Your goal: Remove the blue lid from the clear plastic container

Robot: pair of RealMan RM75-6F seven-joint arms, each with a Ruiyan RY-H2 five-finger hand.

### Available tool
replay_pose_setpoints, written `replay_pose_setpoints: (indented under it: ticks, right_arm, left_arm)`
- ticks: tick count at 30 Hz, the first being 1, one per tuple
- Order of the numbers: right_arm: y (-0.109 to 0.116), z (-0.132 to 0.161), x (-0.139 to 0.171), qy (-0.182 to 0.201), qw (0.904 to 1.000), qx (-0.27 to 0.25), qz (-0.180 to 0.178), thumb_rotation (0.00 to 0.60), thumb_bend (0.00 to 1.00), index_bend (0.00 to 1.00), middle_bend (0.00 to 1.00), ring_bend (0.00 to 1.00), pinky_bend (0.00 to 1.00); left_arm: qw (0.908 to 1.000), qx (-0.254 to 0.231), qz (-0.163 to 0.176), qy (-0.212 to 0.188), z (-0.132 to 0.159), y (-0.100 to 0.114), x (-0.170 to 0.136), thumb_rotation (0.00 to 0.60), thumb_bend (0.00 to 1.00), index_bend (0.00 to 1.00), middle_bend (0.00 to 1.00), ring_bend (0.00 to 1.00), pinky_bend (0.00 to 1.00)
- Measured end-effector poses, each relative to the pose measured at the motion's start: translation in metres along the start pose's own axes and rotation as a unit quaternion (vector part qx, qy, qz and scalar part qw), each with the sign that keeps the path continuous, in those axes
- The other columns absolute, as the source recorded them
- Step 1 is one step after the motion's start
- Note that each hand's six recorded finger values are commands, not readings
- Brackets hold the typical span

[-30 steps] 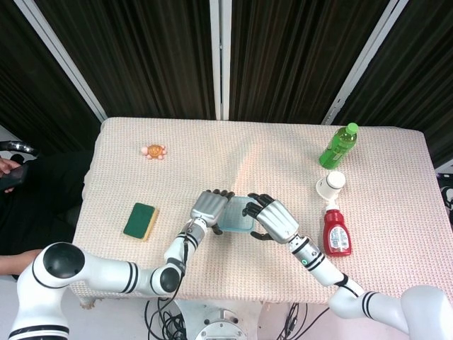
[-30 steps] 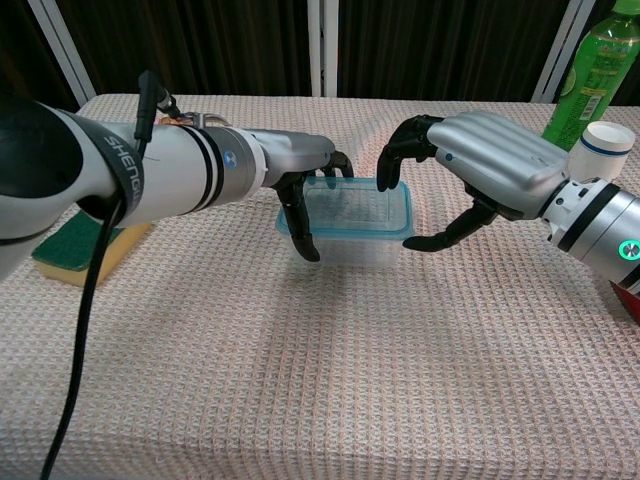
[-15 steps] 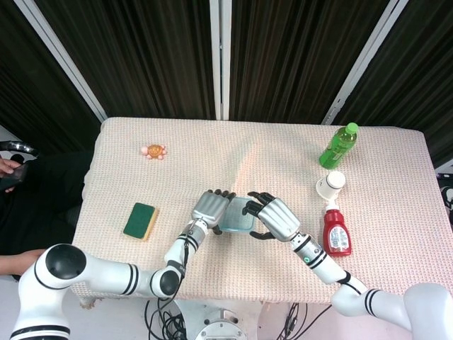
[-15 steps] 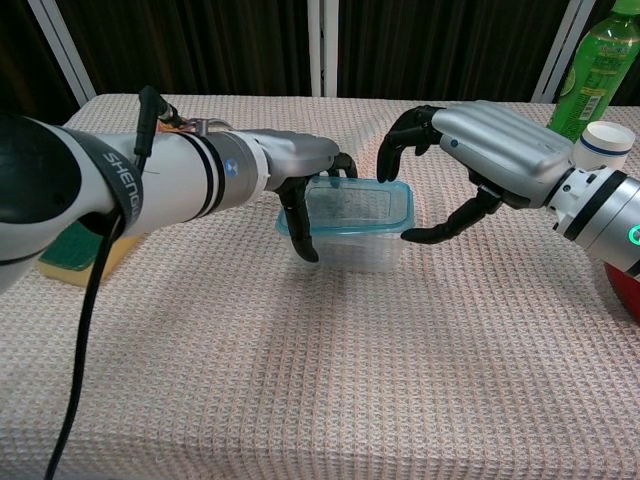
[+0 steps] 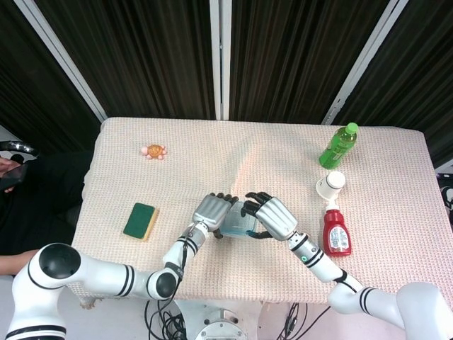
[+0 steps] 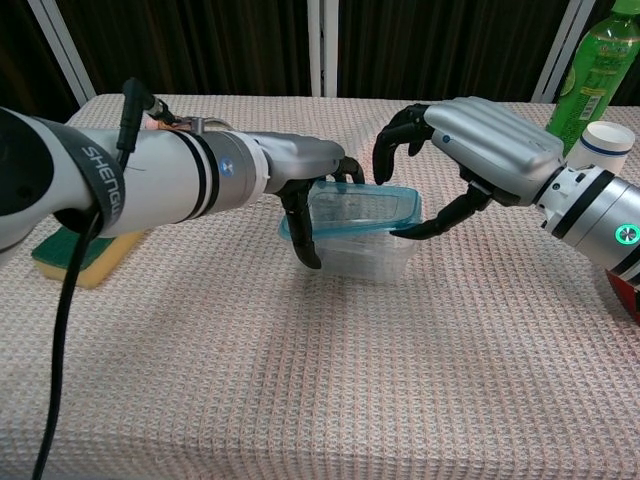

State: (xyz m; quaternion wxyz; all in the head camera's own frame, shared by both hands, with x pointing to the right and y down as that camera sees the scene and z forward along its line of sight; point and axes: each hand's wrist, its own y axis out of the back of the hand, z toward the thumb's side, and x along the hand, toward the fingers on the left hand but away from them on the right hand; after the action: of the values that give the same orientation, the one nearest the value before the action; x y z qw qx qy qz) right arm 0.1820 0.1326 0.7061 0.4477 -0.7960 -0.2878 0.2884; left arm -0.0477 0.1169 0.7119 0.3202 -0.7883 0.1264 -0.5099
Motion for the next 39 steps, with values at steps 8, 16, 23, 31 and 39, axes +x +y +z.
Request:
replay_pose_setpoints:
  ticks: [8,16,23,31,39]
  right_arm:
    - [0.000,0.005,-0.009,0.016,0.9996,0.005,0.021,0.600,0.33,0.52,0.42,0.25,0.36]
    - [0.005,0.014,-0.017,0.035,0.9986,0.022,0.034,0.600,0.33,0.62,0.43,0.25,0.36]
    - [0.006,0.012,-0.015,0.026,0.9990,0.022,0.030,0.600,0.35,0.68,0.44,0.25,0.36]
    - [0.013,0.008,-0.011,0.035,0.9977,0.054,0.018,0.600,0.50,0.79,0.50,0.30,0.36]
    - [0.027,0.010,-0.017,0.054,0.9931,0.104,-0.004,0.600,0.61,0.86,0.54,0.32,0.36]
  left_arm:
    - [0.9999,0.004,-0.007,-0.010,0.000,0.004,-0.005,0.600,0.13,0.00,0.11,0.05,0.11]
    - [0.9998,0.002,-0.010,-0.018,-0.003,0.007,-0.013,0.600,0.13,0.00,0.03,0.00,0.07]
    - [0.9998,-0.004,-0.013,-0.014,-0.012,0.007,-0.016,0.600,0.13,0.00,0.02,0.00,0.06]
    - [0.9999,-0.013,0.011,0.000,-0.032,0.016,-0.022,0.600,0.13,0.00,0.01,0.00,0.05]
    - [0.9981,-0.025,0.049,0.028,-0.065,0.026,-0.035,0.600,0.13,0.00,0.01,0.00,0.05]
